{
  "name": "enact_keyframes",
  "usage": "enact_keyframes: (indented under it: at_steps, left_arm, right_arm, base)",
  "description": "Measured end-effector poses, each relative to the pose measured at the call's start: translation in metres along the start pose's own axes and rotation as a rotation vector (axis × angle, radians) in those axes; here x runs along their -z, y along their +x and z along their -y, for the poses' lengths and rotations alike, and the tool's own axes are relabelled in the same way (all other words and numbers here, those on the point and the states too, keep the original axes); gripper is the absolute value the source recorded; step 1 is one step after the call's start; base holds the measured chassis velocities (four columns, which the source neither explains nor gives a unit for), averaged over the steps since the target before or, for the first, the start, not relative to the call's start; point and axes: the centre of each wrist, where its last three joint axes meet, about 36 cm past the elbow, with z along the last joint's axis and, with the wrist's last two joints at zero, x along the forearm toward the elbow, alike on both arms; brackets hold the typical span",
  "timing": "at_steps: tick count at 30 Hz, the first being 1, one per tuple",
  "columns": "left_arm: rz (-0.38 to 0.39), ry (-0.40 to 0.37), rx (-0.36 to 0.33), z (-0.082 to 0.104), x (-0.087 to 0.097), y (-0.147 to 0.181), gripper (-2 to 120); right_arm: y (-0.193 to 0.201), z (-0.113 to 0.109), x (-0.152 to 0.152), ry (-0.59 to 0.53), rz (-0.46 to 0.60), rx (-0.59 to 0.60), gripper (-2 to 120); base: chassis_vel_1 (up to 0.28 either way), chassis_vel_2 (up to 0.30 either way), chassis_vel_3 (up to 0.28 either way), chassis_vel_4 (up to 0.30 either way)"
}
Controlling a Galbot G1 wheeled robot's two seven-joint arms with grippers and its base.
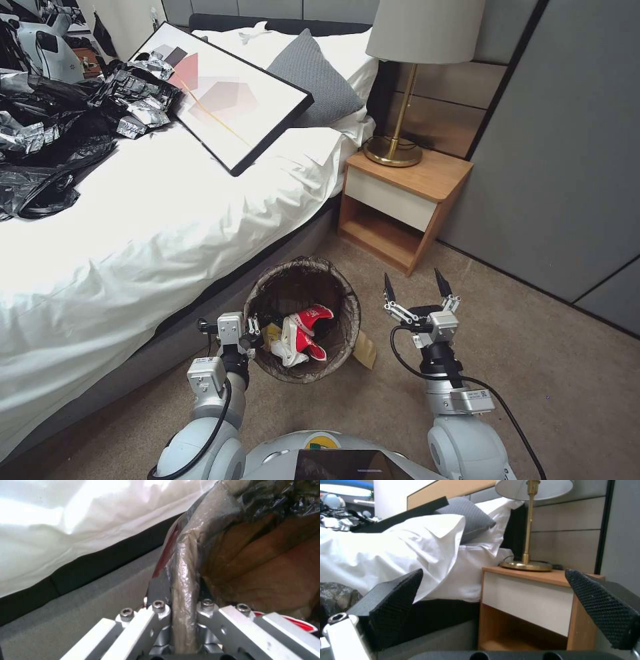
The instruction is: Pick up the trash bin, then pick up the garbage from the floor and place it into the trash bin.
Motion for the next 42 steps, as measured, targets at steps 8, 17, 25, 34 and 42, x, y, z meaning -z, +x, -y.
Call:
enact_keyframes:
  at_steps: [8, 17, 25, 34, 42]
  left_arm:
    - [0.0, 0.0, 0.0, 0.0, 0.0, 0.0, 2]
    - [0.0, 0.0, 0.0, 0.0, 0.0, 0.0, 2]
    - [0.0, 0.0, 0.0, 0.0, 0.0, 0.0, 2]
    - [0.0, 0.0, 0.0, 0.0, 0.0, 0.0, 2]
    - [0.0, 0.0, 0.0, 0.0, 0.0, 0.0, 2]
  right_arm:
    - [-0.002, 0.002, 0.001, 0.01, 0.015, 0.004, 100]
    - [-0.003, 0.007, 0.001, 0.065, 0.042, 0.025, 100]
    - [-0.005, 0.007, 0.001, 0.066, 0.049, 0.03, 100]
    - [-0.006, 0.01, -0.002, 0.078, 0.044, 0.036, 100]
    - [-0.016, 0.037, -0.014, 0.089, -0.077, 0.103, 100]
  base:
    - [0.014, 0.009, 0.007, 0.01]
    - [0.053, 0.048, 0.061, 0.053]
    - [0.099, 0.096, 0.091, 0.096]
    - [0.025, 0.026, 0.021, 0.017]
    - [0.0, 0.0, 0.0, 0.0]
